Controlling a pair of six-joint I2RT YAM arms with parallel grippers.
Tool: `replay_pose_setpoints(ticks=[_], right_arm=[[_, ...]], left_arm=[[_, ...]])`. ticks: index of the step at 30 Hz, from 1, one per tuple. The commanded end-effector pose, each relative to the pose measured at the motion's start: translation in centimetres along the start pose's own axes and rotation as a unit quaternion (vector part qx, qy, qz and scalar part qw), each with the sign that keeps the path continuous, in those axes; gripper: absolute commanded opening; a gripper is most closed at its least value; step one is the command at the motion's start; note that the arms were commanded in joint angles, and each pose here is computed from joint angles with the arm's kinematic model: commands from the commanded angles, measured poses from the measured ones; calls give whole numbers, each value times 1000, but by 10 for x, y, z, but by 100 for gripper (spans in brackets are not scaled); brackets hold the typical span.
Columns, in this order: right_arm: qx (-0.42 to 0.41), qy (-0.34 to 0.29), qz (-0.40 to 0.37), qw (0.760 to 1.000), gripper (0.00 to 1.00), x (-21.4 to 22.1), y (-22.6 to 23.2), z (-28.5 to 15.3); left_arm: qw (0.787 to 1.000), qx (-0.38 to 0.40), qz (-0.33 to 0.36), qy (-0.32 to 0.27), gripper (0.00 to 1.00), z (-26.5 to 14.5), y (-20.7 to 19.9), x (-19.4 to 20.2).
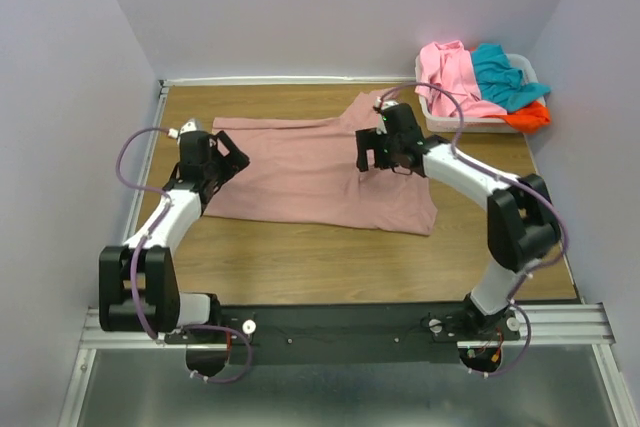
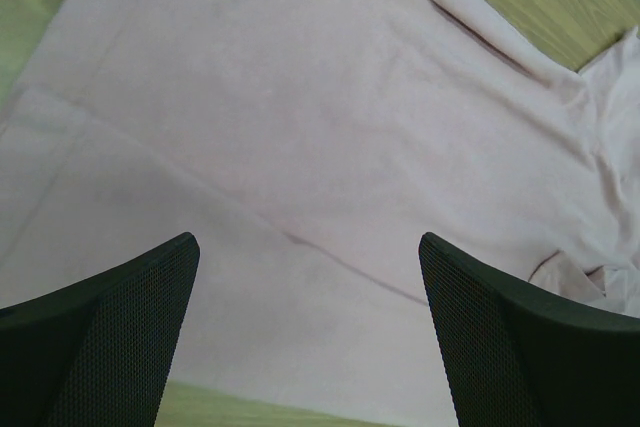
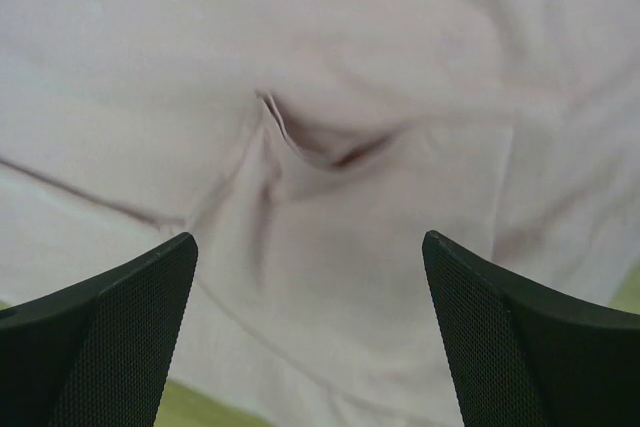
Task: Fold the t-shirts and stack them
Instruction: Fold the tshirt
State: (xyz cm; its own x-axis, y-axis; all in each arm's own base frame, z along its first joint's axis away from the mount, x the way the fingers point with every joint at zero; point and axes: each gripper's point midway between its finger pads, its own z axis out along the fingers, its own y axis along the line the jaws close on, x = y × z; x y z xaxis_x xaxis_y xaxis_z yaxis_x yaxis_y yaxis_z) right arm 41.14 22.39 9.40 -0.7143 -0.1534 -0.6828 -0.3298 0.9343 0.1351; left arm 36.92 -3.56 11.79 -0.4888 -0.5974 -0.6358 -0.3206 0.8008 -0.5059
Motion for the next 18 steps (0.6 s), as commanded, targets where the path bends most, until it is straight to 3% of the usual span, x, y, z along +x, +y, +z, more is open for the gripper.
replay_pose_setpoints(ticks=[1, 5, 9, 18], right_arm=[[67, 2, 121, 990, 100, 40, -19, -31], [61, 55, 121, 989, 100, 99, -22, -40], [64, 87, 123, 987, 100, 128, -25, -40], [85, 153, 149, 973, 100, 204, -36, -69]], left_arm=[[998, 42, 36, 18, 98, 23, -34, -3], [996, 40, 37, 77, 98, 52, -29, 28], [994, 18, 33, 103, 99, 60, -11, 49], [988, -61, 18, 143, 98, 34, 45, 100]])
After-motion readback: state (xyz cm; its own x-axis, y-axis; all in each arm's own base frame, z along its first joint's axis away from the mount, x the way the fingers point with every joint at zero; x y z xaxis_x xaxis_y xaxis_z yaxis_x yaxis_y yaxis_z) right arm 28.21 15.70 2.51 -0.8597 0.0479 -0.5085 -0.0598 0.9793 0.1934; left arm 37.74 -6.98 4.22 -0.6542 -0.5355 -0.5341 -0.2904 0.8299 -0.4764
